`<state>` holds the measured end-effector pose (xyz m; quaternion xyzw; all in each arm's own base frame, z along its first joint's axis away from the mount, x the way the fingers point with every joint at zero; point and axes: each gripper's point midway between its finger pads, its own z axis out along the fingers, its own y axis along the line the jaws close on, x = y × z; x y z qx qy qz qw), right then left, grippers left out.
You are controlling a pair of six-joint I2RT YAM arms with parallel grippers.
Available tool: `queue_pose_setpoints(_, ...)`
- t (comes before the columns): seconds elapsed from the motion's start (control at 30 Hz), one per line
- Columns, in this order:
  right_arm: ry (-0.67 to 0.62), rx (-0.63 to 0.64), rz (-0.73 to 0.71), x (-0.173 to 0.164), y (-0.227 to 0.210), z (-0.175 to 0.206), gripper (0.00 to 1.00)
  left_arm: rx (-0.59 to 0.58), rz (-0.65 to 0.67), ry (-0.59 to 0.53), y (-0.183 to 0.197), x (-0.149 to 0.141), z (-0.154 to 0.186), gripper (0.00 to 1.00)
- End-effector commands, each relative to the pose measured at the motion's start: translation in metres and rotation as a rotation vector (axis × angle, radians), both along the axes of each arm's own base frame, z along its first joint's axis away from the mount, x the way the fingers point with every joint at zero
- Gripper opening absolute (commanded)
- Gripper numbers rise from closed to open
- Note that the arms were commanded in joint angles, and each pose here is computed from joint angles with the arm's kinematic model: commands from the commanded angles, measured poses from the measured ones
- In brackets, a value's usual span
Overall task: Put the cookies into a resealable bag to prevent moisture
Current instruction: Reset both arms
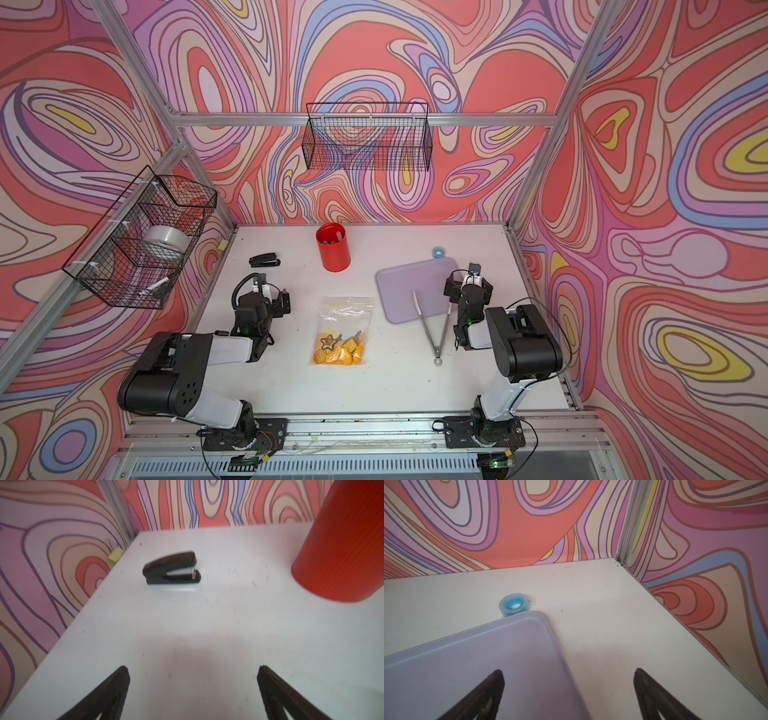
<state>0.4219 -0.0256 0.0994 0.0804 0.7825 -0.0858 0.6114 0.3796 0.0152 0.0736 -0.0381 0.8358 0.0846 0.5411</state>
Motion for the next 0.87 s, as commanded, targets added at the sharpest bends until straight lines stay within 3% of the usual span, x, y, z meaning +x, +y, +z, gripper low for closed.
queue_pose_setpoints(0.0, 0.007, 0.004, 0.003, 0.0, 0.0, -0.002, 0.98, -0.01, 0.003, -0.104, 0.003, 0.011, 0.019, 1.0)
queue_pose_setpoints(0.07, 0.009, 0.004, 0.003, 0.0, 0.0, -0.003, 0.98, -0.039, 0.033, -0.045, 0.008, 0.01, 0.016, 1.0)
queue_pose_setpoints(0.13, 0.01, 0.006, 0.003, 0.0, 0.0, -0.003, 0.98, -0.031, 0.036, -0.096, 0.01, 0.011, 0.018, 1.0)
queue_pose_setpoints(0.23, 0.01, 0.004, 0.003, 0.0, 0.0, -0.003, 0.98, -0.043, 0.077, -0.072, 0.016, 0.008, 0.017, 1.0)
queue_pose_setpoints(0.83, 0.009, 0.005, 0.005, 0.0, 0.0, -0.003, 0.98, -0.034, 0.038, -0.082, 0.01, 0.01, 0.018, 1.0)
